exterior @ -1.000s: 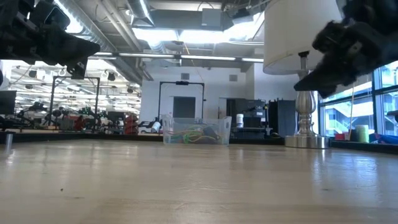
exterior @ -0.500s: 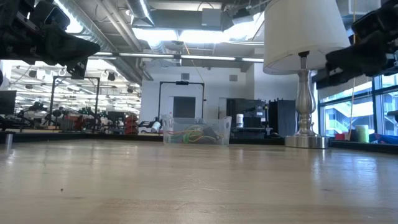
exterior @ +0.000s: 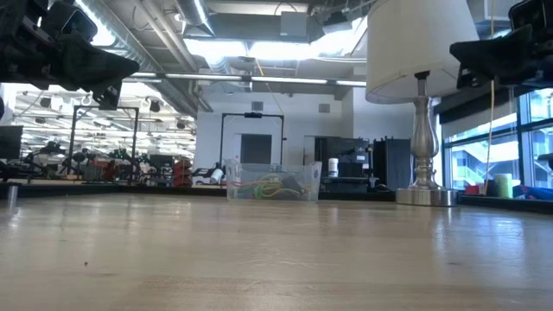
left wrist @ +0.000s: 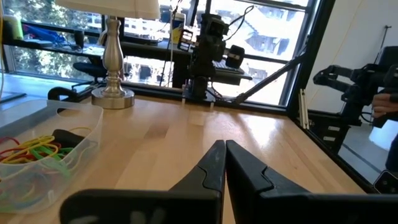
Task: Pick and place rubber bands into bin
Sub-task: Return to Home Position
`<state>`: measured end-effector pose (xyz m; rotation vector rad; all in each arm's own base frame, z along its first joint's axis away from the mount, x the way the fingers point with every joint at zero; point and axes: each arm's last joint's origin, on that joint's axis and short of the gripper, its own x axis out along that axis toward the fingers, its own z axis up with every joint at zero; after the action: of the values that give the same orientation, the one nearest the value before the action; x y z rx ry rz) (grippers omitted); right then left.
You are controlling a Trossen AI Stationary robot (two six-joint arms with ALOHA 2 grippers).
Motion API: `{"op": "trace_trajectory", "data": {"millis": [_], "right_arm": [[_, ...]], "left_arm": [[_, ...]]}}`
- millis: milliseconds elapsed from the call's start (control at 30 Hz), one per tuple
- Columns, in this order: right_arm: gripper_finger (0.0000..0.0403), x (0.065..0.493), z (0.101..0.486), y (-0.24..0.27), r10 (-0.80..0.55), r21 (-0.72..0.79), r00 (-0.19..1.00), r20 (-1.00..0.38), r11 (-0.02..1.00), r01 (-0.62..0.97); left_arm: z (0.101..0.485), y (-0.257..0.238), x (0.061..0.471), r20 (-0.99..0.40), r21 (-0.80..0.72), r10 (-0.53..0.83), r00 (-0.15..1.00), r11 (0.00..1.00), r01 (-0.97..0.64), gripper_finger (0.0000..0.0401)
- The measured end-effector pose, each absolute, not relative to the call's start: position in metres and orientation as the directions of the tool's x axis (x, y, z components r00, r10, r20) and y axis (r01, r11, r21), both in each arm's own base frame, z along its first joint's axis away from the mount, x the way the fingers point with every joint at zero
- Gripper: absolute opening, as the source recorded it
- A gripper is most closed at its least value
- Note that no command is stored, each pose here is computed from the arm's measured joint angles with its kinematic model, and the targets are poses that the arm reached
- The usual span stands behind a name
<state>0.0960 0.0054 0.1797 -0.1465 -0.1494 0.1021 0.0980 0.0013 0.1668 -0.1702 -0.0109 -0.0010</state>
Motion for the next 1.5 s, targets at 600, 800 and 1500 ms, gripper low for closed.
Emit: {"op": "trace_trajectory", "data": {"millis": [600, 800, 1500], "right_arm": [[0.0007, 0.098, 0.168, 0.005, 0.093, -0.136, 0.995, 0.021, 0.987, -0.089], [0.0007, 0.098, 0.168, 0.005, 0.093, -0.136, 0.995, 0.021, 0.987, -0.089], [0.0008, 0.097, 0.168, 0.005, 0.096, -0.136, 0.995, 0.021, 0.986, -0.092]], "left_arm": [[0.167, 0.001, 0.098, 0.014, -0.169, -0.001, 1.000, 0.986, 0.003, 0.0010], [0.167, 0.001, 0.098, 0.013, -0.169, 0.000, 1.000, 0.986, 0.003, 0.0009], [0.167, 0.001, 0.098, 0.014, -0.169, 0.000, 1.000, 0.986, 0.002, 0.0009]]}}
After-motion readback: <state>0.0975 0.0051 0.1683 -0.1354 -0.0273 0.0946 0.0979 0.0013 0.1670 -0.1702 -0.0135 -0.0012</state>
